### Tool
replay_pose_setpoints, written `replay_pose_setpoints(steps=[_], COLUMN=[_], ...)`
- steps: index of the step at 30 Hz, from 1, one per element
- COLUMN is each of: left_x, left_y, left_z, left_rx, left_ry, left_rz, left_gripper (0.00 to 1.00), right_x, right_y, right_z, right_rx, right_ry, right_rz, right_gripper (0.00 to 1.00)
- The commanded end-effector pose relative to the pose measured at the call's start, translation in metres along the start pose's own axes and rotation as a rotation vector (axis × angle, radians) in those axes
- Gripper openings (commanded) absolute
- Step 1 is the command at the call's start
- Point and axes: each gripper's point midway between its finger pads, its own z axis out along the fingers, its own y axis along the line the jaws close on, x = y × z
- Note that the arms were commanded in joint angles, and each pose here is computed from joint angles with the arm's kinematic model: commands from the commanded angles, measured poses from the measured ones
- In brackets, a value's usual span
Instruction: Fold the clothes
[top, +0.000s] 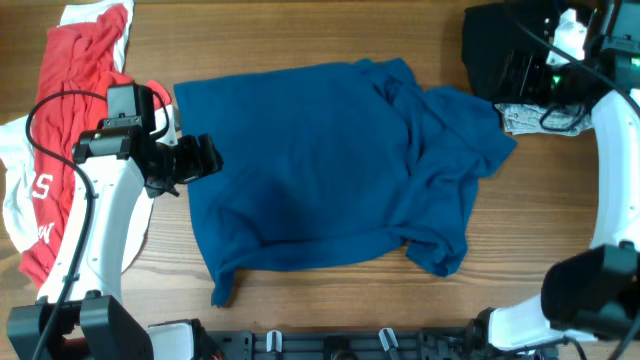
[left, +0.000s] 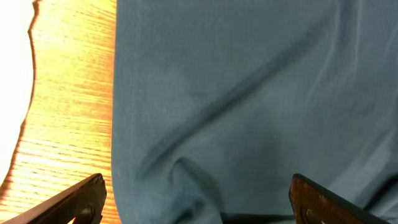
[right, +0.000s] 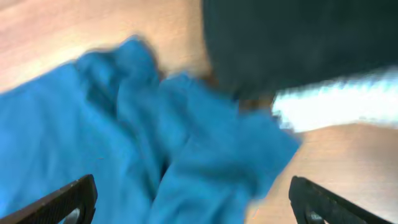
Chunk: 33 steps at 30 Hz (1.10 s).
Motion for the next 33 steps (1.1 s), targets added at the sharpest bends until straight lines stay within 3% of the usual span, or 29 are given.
replay_pose_setpoints(steps=[1,6,12,14,18,19,27,33], left_x=[0.000,0.000,-0.001,-0.001,-0.003,-0.003,-0.003,-0.003], left_y=[0.001,0.001,0.001,0.001,0.000,0.000,0.000,0.000], left_z=[-0.002,-0.002,-0.002,-0.002,-0.002,-0.002,-0.002,-0.002], left_rx=[-0.011,-0.011,-0.011,-0.011,-0.009,-0.008,-0.008,-0.008], left_ry=[-0.010,-0.010,-0.010,-0.011,-0.019,-0.021,-0.021,-0.021], left_rz=[0.020,0.018,0.017,0.017,0.019,0.020,0.020,0.012], left_gripper=[0.95,0.96,0.97,0.98,0.98,0.98,0.98,0.98], right_x=[0.032,0.110,0.175,0.199,0.237,0.244,0.298,0.314], right_y=[0.024,0.002,-0.001,-0.002,0.001,0.004,-0.003,-0.010], right_z=[-0.039,-0.058,-0.048,-0.036,-0.004,0.006,0.053,0.070], right_rx=[-0.078,0.166,0.212,0.197,0.134,0.101,0.071,0.077], right_ry=[0.070,0.288,0.299,0.324,0.387,0.401,0.498,0.499], right_rz=[0.082,0.304,0.404,0.430,0.495,0.504,0.570,0.573], right_gripper=[0.99,1.00,0.97,0.88,0.46,0.44,0.40,0.37])
